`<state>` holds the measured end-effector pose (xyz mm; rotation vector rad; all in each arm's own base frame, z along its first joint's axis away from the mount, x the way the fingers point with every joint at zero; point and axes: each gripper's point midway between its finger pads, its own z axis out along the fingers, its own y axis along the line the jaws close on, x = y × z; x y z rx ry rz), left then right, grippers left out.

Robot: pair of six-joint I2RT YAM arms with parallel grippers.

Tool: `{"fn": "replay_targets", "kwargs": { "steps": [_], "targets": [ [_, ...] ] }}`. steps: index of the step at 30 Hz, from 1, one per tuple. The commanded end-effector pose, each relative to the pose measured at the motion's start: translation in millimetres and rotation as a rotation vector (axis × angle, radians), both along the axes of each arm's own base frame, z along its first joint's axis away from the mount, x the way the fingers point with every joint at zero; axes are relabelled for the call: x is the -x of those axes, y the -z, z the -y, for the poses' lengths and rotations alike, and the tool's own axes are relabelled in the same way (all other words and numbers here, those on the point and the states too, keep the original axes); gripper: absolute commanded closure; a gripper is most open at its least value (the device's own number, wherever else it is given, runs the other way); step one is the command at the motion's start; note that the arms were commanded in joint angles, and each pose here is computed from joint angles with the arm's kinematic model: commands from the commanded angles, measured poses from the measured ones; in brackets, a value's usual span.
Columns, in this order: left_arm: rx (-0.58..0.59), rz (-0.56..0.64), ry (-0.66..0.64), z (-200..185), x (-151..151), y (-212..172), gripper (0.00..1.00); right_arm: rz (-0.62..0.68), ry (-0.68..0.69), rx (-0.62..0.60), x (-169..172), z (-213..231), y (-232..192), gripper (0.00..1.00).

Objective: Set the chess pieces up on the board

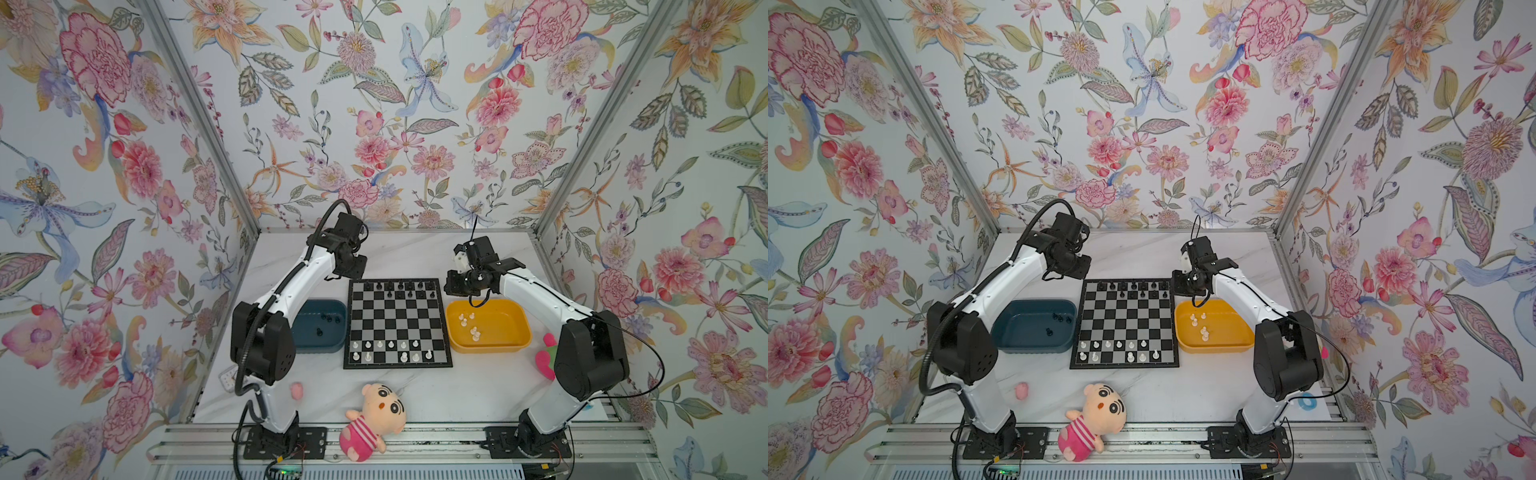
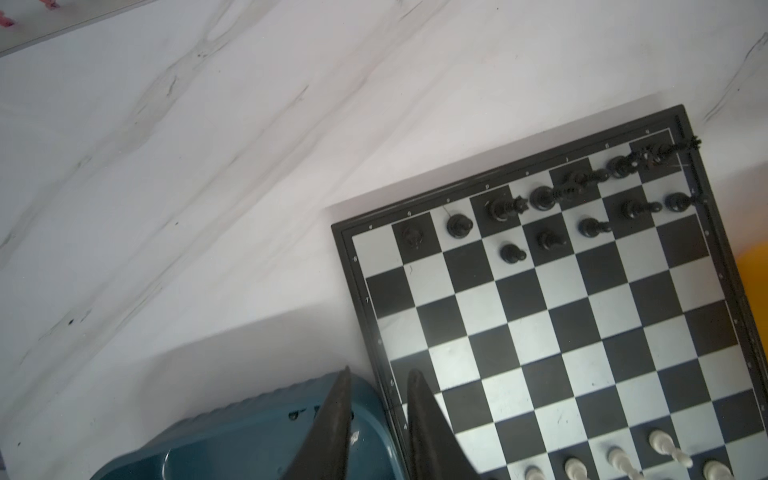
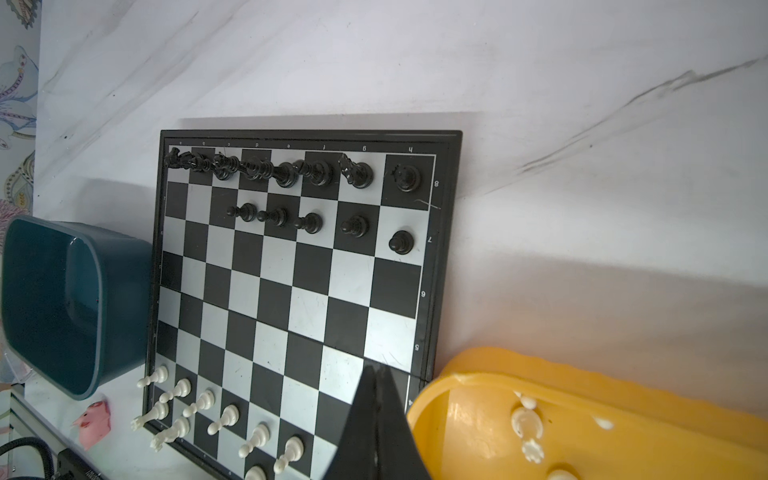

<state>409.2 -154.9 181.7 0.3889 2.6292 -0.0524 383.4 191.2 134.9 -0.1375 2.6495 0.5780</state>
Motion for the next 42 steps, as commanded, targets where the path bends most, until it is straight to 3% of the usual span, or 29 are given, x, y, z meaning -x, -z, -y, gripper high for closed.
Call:
{"fn": "replay_targets", "kwargs": {
  "steps": [1,7,14,25,42],
  "targets": [
    [-0.024,-0.058,-0.094,-25,35,17,0.73,0.033,-0.026,-0.029,6,-6,-13,0.95],
    [0.023,-0.068,-0.212,-51,93,36,0.73,0.029,-0.039,-0.022,10,-6,-8,0.94],
    [0.059,-0.098,-0.354,-83,129,71,0.73,0.050,-0.053,-0.022,12,-10,-17,0.94],
    [0.086,-0.150,-0.429,-105,135,111,0.74,0.062,-0.042,-0.006,19,-6,-22,0.94],
    [0.085,-0.155,-0.408,-102,112,123,0.72,0.064,-0.027,0.004,21,-1,-22,0.93]
  ]
}}
